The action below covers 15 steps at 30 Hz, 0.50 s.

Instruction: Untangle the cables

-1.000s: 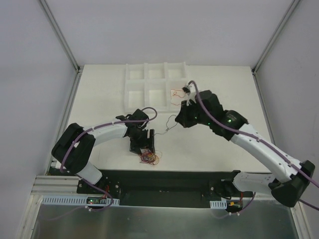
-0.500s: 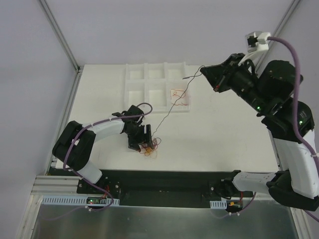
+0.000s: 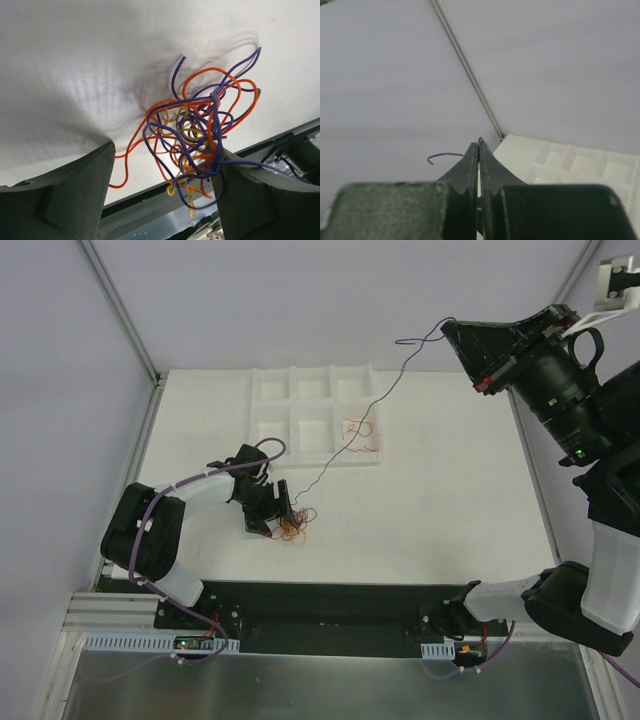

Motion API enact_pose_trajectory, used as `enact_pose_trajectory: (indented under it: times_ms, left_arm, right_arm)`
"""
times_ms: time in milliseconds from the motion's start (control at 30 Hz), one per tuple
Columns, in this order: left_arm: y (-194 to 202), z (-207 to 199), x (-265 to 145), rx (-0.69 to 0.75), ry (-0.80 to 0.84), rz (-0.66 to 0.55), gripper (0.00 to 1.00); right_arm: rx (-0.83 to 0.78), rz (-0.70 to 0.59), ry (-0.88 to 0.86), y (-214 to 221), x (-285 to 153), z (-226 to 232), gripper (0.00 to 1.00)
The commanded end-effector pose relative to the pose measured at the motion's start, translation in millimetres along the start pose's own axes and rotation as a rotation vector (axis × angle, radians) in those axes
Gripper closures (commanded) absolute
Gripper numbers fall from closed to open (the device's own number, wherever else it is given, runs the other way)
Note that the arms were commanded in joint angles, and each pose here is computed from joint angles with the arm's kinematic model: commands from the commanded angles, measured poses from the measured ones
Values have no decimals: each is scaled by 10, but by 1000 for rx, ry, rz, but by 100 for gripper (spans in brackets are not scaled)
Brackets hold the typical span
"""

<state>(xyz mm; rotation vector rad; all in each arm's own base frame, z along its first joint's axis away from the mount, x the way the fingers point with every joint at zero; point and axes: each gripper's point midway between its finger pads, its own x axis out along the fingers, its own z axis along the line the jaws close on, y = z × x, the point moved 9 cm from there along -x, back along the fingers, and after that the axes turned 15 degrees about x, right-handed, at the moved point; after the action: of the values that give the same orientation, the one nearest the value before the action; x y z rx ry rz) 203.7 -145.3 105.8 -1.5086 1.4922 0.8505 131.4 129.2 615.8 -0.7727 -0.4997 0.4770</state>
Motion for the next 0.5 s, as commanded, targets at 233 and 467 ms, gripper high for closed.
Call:
enact_pose_trajectory:
  times_ms: [233,467]
  left_arm:
    - [-20,552,-53,-120,-118,-17,24]
    - [-105,870,-208,-227,-141,-44,23]
  right_arm:
    - [-4,-230,-49,-433,-310,170,100]
    - [-55,-293,-15,-557,-461,150,100]
